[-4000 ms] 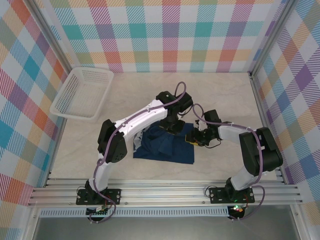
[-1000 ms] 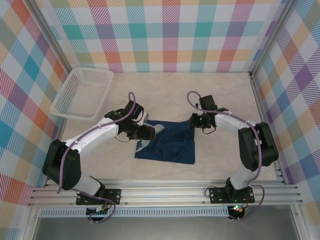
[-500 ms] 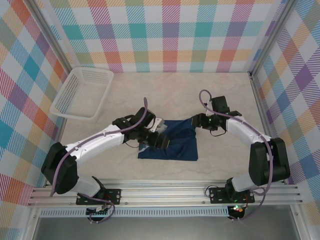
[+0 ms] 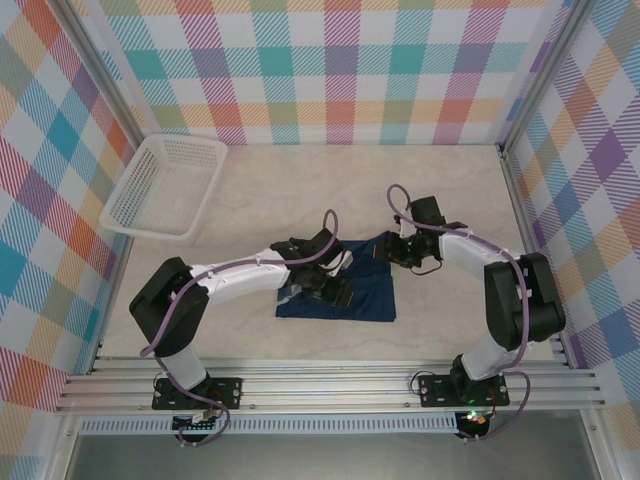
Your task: Fold the inside-out t-shirt
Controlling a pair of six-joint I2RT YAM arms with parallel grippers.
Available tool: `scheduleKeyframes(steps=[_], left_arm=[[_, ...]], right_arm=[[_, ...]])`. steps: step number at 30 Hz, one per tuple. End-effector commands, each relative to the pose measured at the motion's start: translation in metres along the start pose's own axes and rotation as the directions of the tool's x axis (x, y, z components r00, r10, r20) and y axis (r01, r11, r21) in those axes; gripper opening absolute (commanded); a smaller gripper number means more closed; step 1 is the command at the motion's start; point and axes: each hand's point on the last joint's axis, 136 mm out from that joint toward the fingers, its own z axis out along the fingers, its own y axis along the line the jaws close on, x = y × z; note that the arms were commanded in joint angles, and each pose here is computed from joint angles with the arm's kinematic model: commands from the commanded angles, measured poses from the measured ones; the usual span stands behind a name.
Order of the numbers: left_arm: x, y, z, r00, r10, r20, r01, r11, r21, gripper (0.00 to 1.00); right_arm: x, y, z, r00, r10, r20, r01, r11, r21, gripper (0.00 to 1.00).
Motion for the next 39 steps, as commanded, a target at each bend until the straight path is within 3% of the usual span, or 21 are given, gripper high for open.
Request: scheduleKeyframes(steps=[1, 5, 8, 17, 21, 24, 28, 35, 39], left_arm=[[-0.02, -0.023, -0.008, 0.996, 0.04, 0.08, -0.043, 0.998, 0.046, 0.31], [-0.022, -0.032, -0.007, 0.993, 0.068, 0.092, -0.076, 0.994, 0.076, 0.1], [-0.025, -0.049, -0.015, 0.986, 0.118, 0.117, -0.132, 0.983, 0.123, 0.0], [-0.026, -0.115, -0.027, 0.926, 0.321, 0.197, -0.363, 0.902, 0.236, 0.01], [-0.021, -0.13, -0.006, 0.903, 0.394, 0.173, -0.425, 0.879, 0.215, 0.08], [-0.022, -0.136, 0.014, 0.896, 0.419, 0.147, -0.442, 0.875, 0.197, 0.21], [-0.028, -0.141, 0.025, 0.899, 0.413, 0.145, -0.435, 0.882, 0.18, 0.45], [-0.027, -0.137, -0.028, 0.883, 0.405, 0.236, -0.446, 0.881, 0.155, 0.63], [-0.023, -0.085, -0.062, 0.906, 0.321, 0.275, -0.352, 0.933, 0.071, 0.72]], right_arm=[[-0.026, 0.022, -0.006, 0.997, -0.04, 0.062, 0.044, 0.997, -0.059, 0.25], [-0.035, 0.026, -0.001, 0.998, -0.042, 0.056, 0.046, 0.997, -0.068, 0.12], [-0.041, 0.028, 0.0, 0.998, -0.041, 0.056, 0.044, 0.997, -0.068, 0.1], [-0.057, 0.024, 0.004, 1.0, -0.009, 0.004, 0.009, 0.999, -0.046, 0.07], [-0.056, 0.011, 0.014, 0.999, 0.022, -0.037, -0.023, 0.999, -0.031, 0.1], [-0.058, 0.0, 0.02, 0.998, 0.046, -0.053, -0.048, 0.999, -0.026, 0.14], [-0.061, -0.001, 0.016, 0.997, 0.049, -0.06, -0.051, 0.997, -0.049, 0.27], [-0.048, -0.012, -0.035, 0.999, 0.05, 0.015, -0.05, 0.999, -0.007, 0.43], [0.003, -0.029, -0.06, 0.996, 0.089, 0.015, -0.09, 0.993, 0.077, 0.52]])
